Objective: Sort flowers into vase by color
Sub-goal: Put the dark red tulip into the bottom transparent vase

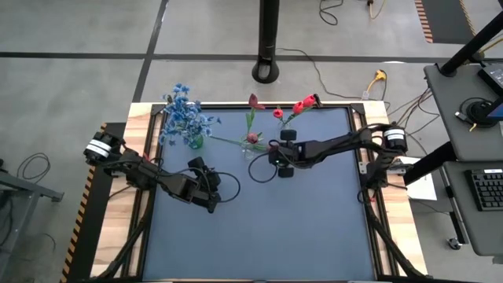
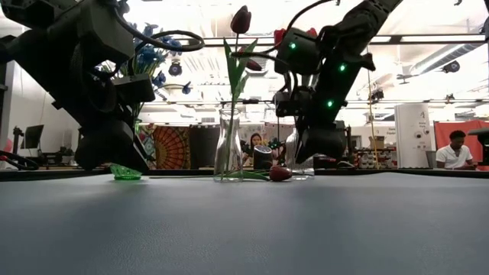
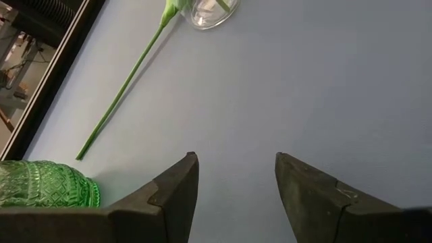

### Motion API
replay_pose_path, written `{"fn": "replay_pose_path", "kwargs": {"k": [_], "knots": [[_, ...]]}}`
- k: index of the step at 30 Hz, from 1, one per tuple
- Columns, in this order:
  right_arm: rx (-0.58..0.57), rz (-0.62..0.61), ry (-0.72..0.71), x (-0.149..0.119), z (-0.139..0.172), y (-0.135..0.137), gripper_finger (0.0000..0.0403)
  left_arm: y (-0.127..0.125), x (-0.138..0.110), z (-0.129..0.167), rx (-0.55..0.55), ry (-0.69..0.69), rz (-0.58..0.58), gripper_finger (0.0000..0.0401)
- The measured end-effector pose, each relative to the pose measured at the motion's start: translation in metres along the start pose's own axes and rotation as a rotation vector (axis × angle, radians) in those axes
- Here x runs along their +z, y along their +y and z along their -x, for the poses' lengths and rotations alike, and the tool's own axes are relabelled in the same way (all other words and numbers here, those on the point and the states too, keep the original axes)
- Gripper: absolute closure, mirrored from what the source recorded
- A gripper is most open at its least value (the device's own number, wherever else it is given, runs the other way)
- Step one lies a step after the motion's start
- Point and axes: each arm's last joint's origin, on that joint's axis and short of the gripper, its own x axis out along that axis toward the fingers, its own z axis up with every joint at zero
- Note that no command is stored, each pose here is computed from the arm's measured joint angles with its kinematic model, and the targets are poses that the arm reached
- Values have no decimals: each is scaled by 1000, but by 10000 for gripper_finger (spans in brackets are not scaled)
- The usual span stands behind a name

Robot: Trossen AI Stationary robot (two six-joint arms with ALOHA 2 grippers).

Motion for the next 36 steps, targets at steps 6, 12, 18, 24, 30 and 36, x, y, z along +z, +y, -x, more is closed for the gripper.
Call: {"fn": "replay_pose_path", "kwargs": {"k": [6,12,18,24,30,36], "knots": [[-2,-15,-33,2,13,-5,342,0,0,0,-1,-1,-4,221],[0,0,-94,7,15,1,342,-1,0,1,-3,-3,-12,221],[5,-38,-202,13,15,6,317,-1,-1,1,-4,-4,-14,221],[-22,-68,-288,14,12,7,255,-2,-1,2,-6,-5,-16,221],[-44,-58,-330,16,0,11,206,-2,-1,2,-6,-6,-17,221],[-94,-50,-316,16,-20,14,193,-2,-1,2,-6,-6,-17,221]]}}
